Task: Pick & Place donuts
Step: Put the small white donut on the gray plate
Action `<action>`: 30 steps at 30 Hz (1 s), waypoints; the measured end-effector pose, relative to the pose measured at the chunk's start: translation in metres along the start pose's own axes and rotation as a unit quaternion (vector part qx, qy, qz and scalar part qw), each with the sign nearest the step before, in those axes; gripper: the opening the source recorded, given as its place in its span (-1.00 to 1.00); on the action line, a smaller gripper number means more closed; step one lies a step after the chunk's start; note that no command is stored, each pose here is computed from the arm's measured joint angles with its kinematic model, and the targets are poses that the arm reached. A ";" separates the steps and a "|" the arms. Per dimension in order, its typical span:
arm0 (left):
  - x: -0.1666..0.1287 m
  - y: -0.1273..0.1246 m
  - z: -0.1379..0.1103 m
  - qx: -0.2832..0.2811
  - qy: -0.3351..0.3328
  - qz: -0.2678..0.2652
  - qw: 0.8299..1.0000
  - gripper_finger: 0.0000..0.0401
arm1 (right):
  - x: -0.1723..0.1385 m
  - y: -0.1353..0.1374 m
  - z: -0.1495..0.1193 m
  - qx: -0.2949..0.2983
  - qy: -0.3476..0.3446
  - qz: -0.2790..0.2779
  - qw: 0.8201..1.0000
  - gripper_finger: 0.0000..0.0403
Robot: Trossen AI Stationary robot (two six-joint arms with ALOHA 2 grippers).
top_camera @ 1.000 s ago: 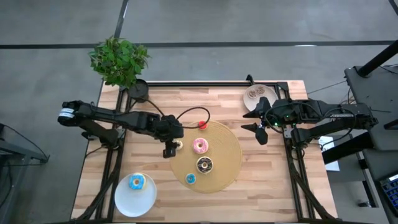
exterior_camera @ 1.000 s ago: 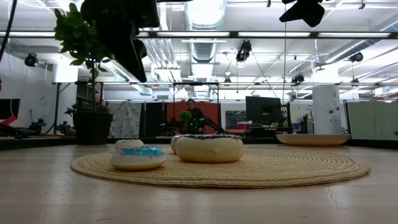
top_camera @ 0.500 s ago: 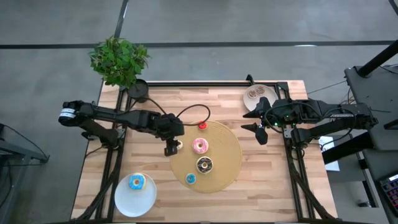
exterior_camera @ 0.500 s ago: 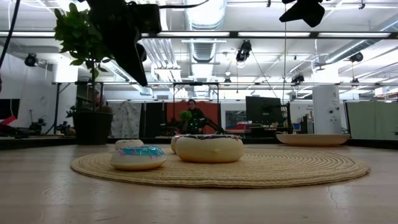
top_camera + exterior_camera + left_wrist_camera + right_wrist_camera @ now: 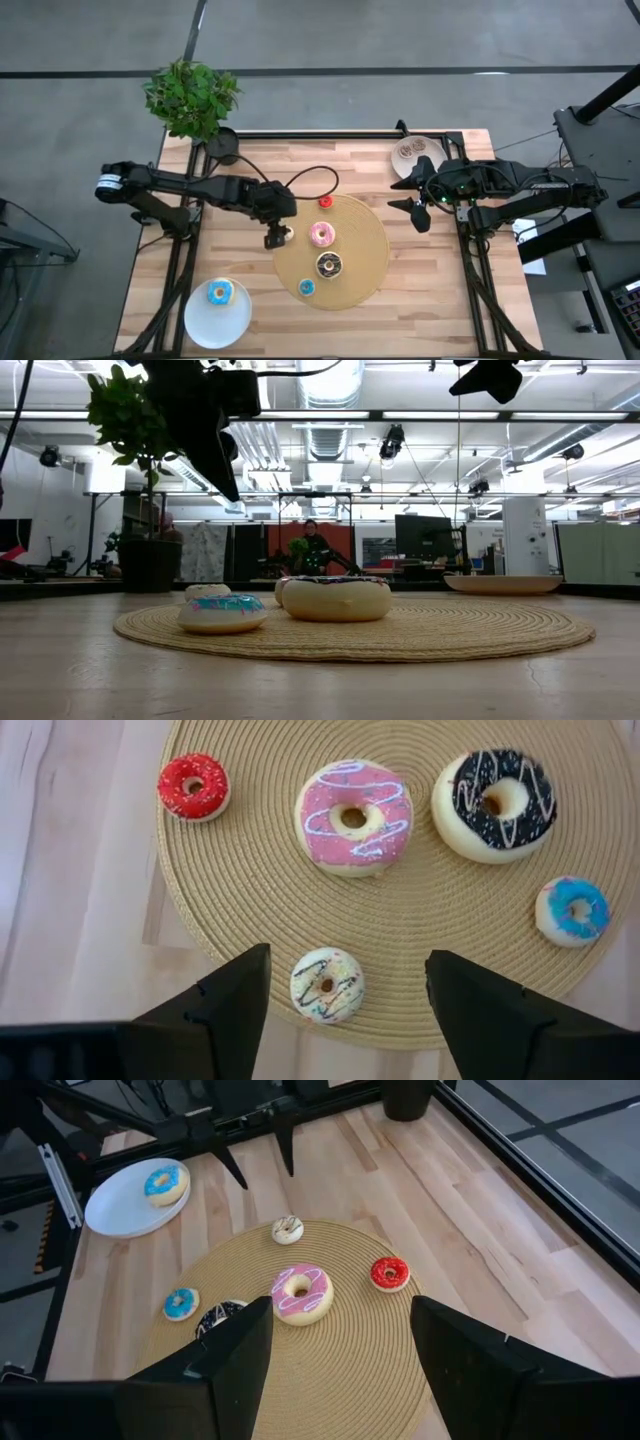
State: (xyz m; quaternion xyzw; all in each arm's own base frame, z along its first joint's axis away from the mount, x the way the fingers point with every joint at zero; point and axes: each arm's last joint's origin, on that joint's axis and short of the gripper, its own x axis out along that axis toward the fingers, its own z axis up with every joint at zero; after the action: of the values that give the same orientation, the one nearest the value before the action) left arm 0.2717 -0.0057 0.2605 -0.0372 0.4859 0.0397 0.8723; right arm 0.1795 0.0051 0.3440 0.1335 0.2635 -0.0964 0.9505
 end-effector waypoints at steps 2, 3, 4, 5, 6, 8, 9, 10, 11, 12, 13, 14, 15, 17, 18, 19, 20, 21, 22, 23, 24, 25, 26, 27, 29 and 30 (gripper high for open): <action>0.002 0.000 0.000 0.019 0.004 0.001 1.000 0.19 | 0.000 0.000 0.000 0.000 0.000 0.000 1.000 0.13; 0.004 0.000 0.000 0.027 0.007 0.001 1.000 0.19 | 0.000 0.000 0.000 0.000 0.000 0.000 1.000 0.13; 0.006 0.000 0.000 0.036 0.010 0.001 0.999 0.19 | 0.000 0.000 0.000 0.000 0.000 0.000 1.000 0.13; 0.008 0.000 -0.001 0.043 0.016 0.001 0.999 0.19 | 0.000 0.000 0.000 0.000 0.000 0.000 1.000 0.13; 0.010 0.000 -0.001 0.049 0.022 0.002 0.999 0.19 | 0.000 0.000 0.000 0.000 0.000 0.000 1.000 0.13; 0.014 0.000 -0.003 0.053 0.036 0.003 0.998 0.19 | 0.000 0.000 0.000 0.000 0.000 0.000 1.000 0.13; 0.017 0.000 -0.004 0.053 0.046 0.004 0.998 0.19 | 0.000 0.000 0.000 0.000 0.000 0.000 1.000 0.13; 0.020 0.000 -0.005 0.053 0.055 0.004 0.997 0.19 | 0.000 0.000 0.000 0.000 0.000 0.000 1.000 0.13; 0.022 0.000 -0.006 0.053 0.064 0.003 0.996 0.19 | 0.000 0.000 0.000 0.000 0.000 0.000 1.000 0.13; 0.025 0.000 -0.008 0.054 0.077 0.003 0.996 0.19 | 0.000 0.000 0.000 0.000 0.000 0.000 1.000 0.13; 0.027 0.000 -0.009 0.054 0.087 0.003 0.995 0.19 | 0.000 0.000 0.000 0.000 0.000 0.000 1.000 0.13; 0.030 0.000 -0.010 0.054 0.094 0.003 0.994 0.19 | 0.000 0.000 0.000 0.000 0.000 0.000 1.000 0.13; 0.033 -0.001 -0.010 0.054 0.099 0.002 0.994 0.19 | 0.000 0.000 0.000 0.000 0.000 0.000 1.000 0.13; 0.038 -0.001 -0.011 0.055 0.107 0.003 0.993 0.19 | 0.000 0.000 0.000 0.000 0.000 0.000 1.000 0.13; 0.040 -0.001 -0.011 0.056 0.110 0.003 0.992 0.19 | 0.000 0.000 0.000 0.000 0.000 0.000 1.000 0.13; 0.042 -0.001 -0.011 0.060 0.113 0.003 0.992 0.19 | 0.000 0.000 0.000 0.000 0.000 0.000 1.000 0.13; 0.044 -0.001 -0.011 0.063 0.117 0.002 0.991 0.19 | 0.000 0.000 0.000 0.000 0.000 0.000 1.000 0.13; 0.046 -0.001 -0.012 0.065 0.120 0.002 0.991 0.19 | 0.000 0.000 0.000 0.000 0.000 0.000 1.000 0.13; 0.047 -0.001 -0.012 0.065 0.122 0.002 0.990 0.19 | 0.000 0.000 0.000 0.000 0.000 0.000 1.000 0.13; 0.048 -0.001 -0.012 0.065 0.123 0.002 0.990 0.19 | 0.000 0.000 0.000 0.000 0.000 0.000 1.000 0.13; 0.049 -0.001 -0.012 0.066 0.125 0.002 0.990 0.19 | 0.000 0.000 0.000 0.000 0.000 0.000 1.000 0.13; 0.049 -0.001 -0.012 0.066 0.126 0.002 0.990 0.19 | 0.000 0.000 0.000 0.000 0.000 0.000 1.000 0.13; 0.050 -0.001 -0.012 0.066 0.128 0.000 0.990 0.19 | 0.000 0.000 0.000 0.000 0.000 0.000 1.000 0.13; 0.051 -0.001 -0.013 0.065 0.130 -0.003 0.989 0.19 | 0.000 0.000 0.000 0.000 0.000 0.000 1.000 0.13; 0.053 -0.002 -0.013 0.068 0.133 -0.006 0.989 0.19 | 0.000 0.000 0.000 0.000 0.000 0.000 1.000 0.13; 0.054 -0.002 -0.013 0.072 0.135 -0.007 0.988 0.19 | 0.000 0.000 0.000 0.000 0.000 -0.001 1.000 0.13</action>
State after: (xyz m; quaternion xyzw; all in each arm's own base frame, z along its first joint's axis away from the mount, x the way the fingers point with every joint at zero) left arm 0.2892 -0.0070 0.2076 0.0177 0.6003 -0.0068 0.7996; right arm 0.1795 0.0050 0.3441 0.1334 0.2632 -0.0970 0.9505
